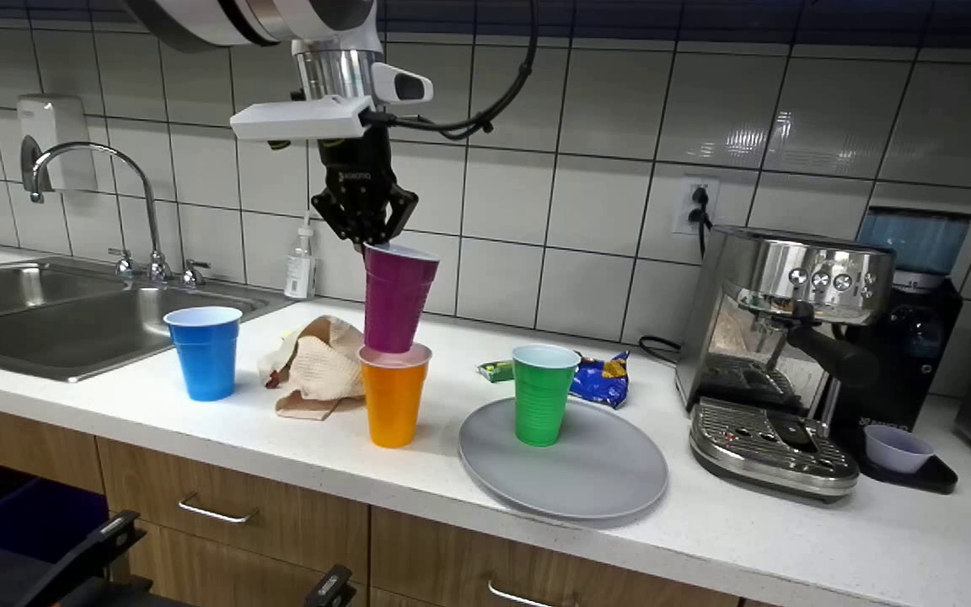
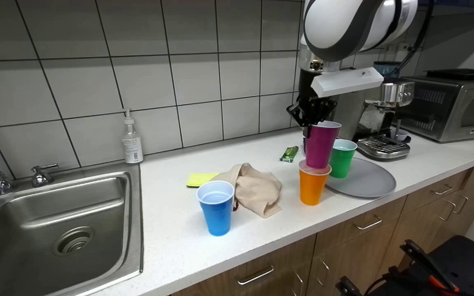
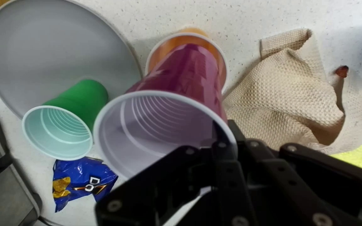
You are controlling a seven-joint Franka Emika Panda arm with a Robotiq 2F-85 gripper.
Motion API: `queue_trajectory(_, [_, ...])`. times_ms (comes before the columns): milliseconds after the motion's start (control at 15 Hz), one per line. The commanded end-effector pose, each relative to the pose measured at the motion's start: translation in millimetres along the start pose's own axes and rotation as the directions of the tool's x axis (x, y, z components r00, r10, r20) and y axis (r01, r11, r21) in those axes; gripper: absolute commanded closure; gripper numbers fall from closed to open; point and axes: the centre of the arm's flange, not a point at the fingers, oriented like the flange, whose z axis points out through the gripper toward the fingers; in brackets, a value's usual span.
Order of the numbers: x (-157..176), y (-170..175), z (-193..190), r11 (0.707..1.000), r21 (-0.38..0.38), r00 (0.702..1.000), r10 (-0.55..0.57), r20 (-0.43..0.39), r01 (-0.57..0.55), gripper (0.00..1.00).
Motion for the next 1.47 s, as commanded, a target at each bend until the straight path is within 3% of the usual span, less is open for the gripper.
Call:
queue_trajectory(0, [0,-1,4,0.999,-0.039,1.000,0.010,0.009,-0.009,0.99])
queue_trajectory(1400, [31,-15,55,0.998,-0.057,0.998,-0.002,0.057,0.005,0.99])
